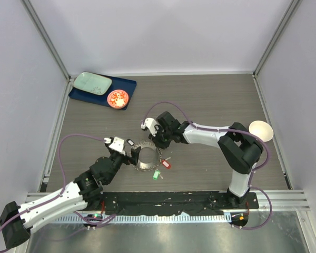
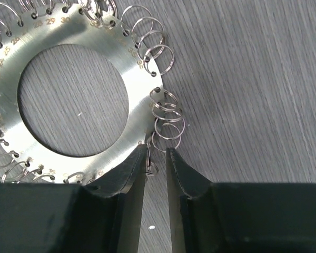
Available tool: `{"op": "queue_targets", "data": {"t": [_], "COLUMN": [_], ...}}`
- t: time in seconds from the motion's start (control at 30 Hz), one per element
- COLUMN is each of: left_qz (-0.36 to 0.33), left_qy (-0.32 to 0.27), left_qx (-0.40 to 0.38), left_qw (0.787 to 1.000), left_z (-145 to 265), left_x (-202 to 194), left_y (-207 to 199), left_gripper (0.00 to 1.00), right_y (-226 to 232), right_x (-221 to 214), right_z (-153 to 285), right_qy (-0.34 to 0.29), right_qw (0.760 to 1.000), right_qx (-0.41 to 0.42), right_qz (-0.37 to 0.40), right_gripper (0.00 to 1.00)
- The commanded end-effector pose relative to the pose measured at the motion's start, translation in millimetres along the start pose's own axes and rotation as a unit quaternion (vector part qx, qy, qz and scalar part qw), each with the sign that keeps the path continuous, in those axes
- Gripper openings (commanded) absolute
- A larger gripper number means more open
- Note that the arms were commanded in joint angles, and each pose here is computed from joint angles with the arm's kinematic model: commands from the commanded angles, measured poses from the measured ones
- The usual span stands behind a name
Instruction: Put the keys on the keyring
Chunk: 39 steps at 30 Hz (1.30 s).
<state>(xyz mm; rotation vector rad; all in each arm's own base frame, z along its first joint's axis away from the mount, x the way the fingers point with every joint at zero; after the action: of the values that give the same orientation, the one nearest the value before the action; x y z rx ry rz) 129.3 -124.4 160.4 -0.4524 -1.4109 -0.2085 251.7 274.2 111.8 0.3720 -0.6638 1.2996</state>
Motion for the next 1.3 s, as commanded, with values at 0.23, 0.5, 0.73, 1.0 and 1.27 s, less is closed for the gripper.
{"op": "queue_targets", "data": {"t": [0.23,0.5,0.73,1.0,1.27], "left_qz": [0.010,0.009,0.008,0.008,0.007], "left_qy": [-0.020,-0.018,-0.016,-0.016,-0.015], "left_qx": [-0.006,-0.007,-0.007,-0.009,-0.009], "left_qw": [1.000,1.000,1.000,1.000,1.000], "left_z": [-2.4,-2.8,-3.2,-3.1,-3.3], "left_x": [10.5,10.4,10.4,10.9,10.0], "left_y": [-3.3,-3.8,-4.1,-4.4,-4.5], "left_gripper": [0.92,0.92,0.92,0.92,0.92], "right_y": [-2.9,-4.1,-6.9,-10.9,-9.6], "right_x": [0.9,-3.7,-5.8,-15.0,-19.2], "right_z": [18.1,17.6,13.1,7.3,4.0], "right_qy": [-0.015,-0.023,-0.044,-0.060,-0.066], "right_qw": [1.000,1.000,0.999,0.997,0.996], "right_qx": [-0.027,-0.015,-0.002,0.011,0.023], "right_qz": [-0.004,-0.012,-0.020,-0.046,-0.055], "right_gripper": [0.30,0.29,0.29,0.27,0.20]}}
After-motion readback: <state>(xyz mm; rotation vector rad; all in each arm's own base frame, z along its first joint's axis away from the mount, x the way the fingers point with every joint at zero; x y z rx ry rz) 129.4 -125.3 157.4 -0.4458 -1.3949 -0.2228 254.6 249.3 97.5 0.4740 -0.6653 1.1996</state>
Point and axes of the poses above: each gripper's point midway between its finger pads, its own z axis back along the fingers, its own y axis along the line the jaws close on, x = y × z, the point moved 10 cm from there along z, back along the fingers, and after that the axes turned 9 degrees about z, right-handed, at the moved point
